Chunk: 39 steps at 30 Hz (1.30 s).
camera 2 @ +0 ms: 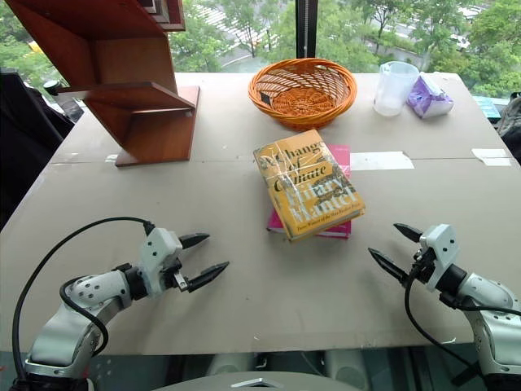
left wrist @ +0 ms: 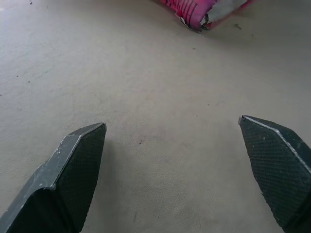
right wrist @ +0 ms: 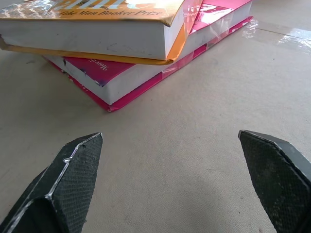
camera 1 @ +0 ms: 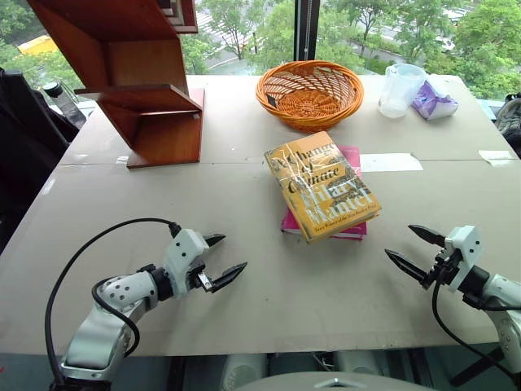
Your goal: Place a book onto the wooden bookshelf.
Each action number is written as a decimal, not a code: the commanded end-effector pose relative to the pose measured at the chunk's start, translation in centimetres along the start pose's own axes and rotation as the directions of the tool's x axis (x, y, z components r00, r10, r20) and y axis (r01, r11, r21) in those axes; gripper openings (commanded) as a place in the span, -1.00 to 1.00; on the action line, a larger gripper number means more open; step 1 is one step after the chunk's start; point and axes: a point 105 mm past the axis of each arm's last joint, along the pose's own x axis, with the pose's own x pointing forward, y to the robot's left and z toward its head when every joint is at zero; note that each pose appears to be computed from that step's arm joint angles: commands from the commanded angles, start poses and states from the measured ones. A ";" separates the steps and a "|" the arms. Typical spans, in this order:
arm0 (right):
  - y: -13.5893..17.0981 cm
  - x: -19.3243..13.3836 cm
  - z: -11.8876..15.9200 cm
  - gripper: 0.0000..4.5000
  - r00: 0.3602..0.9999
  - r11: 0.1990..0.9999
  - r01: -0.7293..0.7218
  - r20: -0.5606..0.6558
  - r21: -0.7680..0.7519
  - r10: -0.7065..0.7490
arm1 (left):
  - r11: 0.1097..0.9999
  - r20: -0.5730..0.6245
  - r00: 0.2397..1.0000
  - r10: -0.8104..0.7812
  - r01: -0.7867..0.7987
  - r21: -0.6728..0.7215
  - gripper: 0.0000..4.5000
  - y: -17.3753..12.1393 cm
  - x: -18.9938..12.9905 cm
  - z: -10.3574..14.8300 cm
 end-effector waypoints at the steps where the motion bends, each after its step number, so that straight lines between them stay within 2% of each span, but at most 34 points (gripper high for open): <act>1: -0.4 -0.4 0.8 0.96 1.000 0.999 0.015 0.023 -0.035 -0.014 | 1.000 0.024 1.000 0.001 -0.002 0.028 1.00 0.2 0.0 0.7; 19: -0.8 -0.7 0.8 0.96 1.000 0.999 0.019 0.022 -0.039 -0.018 | 1.000 0.030 0.999 0.012 -0.012 0.026 1.00 0.2 0.1 0.7; 22: -0.8 -0.7 0.9 0.61 1.000 0.999 0.019 0.024 -0.039 -0.019 | 1.000 0.033 0.999 0.011 -0.012 0.027 1.00 0.3 0.1 0.7; 26: -1.0 -0.7 1.0 -0.30 0.999 0.999 0.026 0.027 -0.042 -0.024 | 1.000 0.037 0.999 0.011 -0.012 0.029 1.00 0.3 0.2 0.8; 29: -2.9 -1.1 1.9 -0.93 0.995 0.995 0.098 0.038 -0.027 -0.097 | 0.999 0.057 0.998 0.006 -0.009 0.049 1.00 0.6 0.2 1.4; 32: -5.0 -0.7 3.4 -0.97 0.984 0.985 0.170 0.058 -0.026 -0.168 | 0.998 0.082 0.997 -0.007 0.001 0.069 1.00 1.0 0.3 2.4; 35: -7.0 1.8 5.7 -0.97 0.977 0.976 0.209 0.061 -0.062 -0.205 | 0.993 0.094 0.993 -0.066 0.056 0.107 1.00 1.6 0.2 3.9; 39: -7.5 6.7 8.8 -0.97 0.985 0.984 0.160 0.074 -0.073 -0.155 | 0.983 0.121 0.981 -0.149 0.134 0.122 1.00 2.3 -0.1 6.1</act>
